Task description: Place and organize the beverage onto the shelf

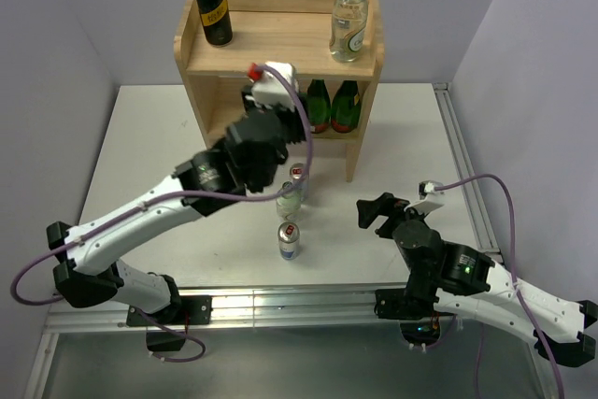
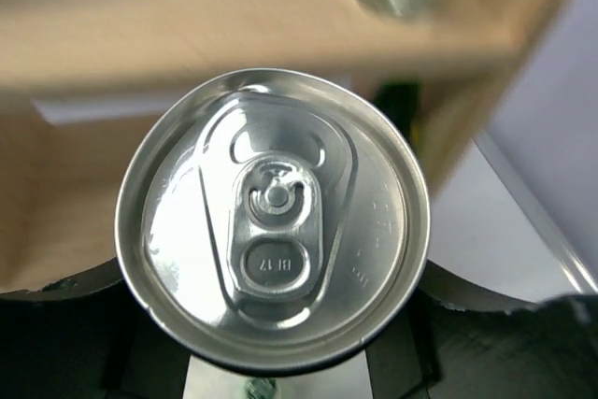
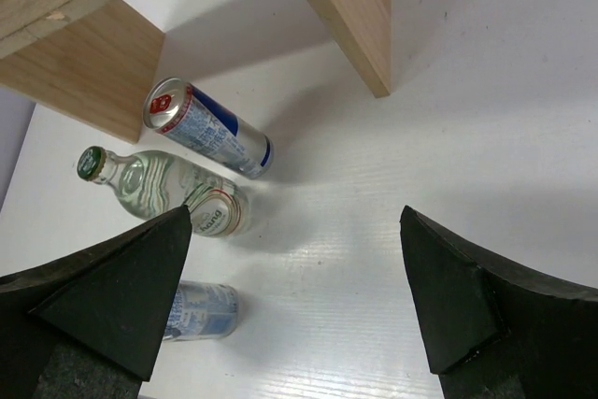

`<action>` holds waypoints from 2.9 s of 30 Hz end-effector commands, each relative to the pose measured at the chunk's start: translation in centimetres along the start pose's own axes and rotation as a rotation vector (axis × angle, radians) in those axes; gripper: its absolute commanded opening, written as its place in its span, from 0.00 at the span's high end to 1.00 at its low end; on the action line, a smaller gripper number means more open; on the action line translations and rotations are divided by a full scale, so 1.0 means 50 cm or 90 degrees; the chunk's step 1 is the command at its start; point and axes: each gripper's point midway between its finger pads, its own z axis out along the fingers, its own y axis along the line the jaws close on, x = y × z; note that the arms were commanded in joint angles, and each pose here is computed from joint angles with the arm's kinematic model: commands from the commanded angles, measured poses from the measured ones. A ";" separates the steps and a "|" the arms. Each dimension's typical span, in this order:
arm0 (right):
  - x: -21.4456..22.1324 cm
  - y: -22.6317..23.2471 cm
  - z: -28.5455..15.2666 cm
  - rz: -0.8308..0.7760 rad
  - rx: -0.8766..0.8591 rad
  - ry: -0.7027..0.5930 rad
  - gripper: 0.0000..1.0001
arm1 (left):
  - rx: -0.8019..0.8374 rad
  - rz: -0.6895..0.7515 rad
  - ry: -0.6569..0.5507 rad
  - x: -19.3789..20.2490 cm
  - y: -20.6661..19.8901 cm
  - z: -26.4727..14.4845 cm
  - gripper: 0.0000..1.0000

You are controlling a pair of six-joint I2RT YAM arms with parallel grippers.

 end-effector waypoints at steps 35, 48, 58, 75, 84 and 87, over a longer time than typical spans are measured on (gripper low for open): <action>-0.013 0.007 -0.003 0.023 -0.026 -0.025 0.00 | -0.174 -0.043 -0.258 -0.397 0.253 0.108 1.00; -0.014 0.008 -0.005 0.028 -0.034 -0.027 0.00 | -0.198 -0.059 -0.214 -0.329 0.297 0.170 0.92; -0.014 0.006 -0.006 0.032 -0.033 -0.028 0.00 | -0.207 -0.053 -0.179 -0.285 0.321 0.197 0.45; -0.015 0.005 -0.005 0.031 -0.028 -0.029 0.00 | -0.209 -0.038 -0.139 -0.229 0.332 0.245 0.06; -0.014 0.005 -0.005 0.031 -0.030 -0.029 0.00 | -0.186 -0.052 -0.137 -0.237 0.326 0.223 0.01; -0.014 0.005 -0.005 0.032 -0.032 -0.031 0.00 | -0.175 -0.049 -0.130 -0.234 0.322 0.218 0.01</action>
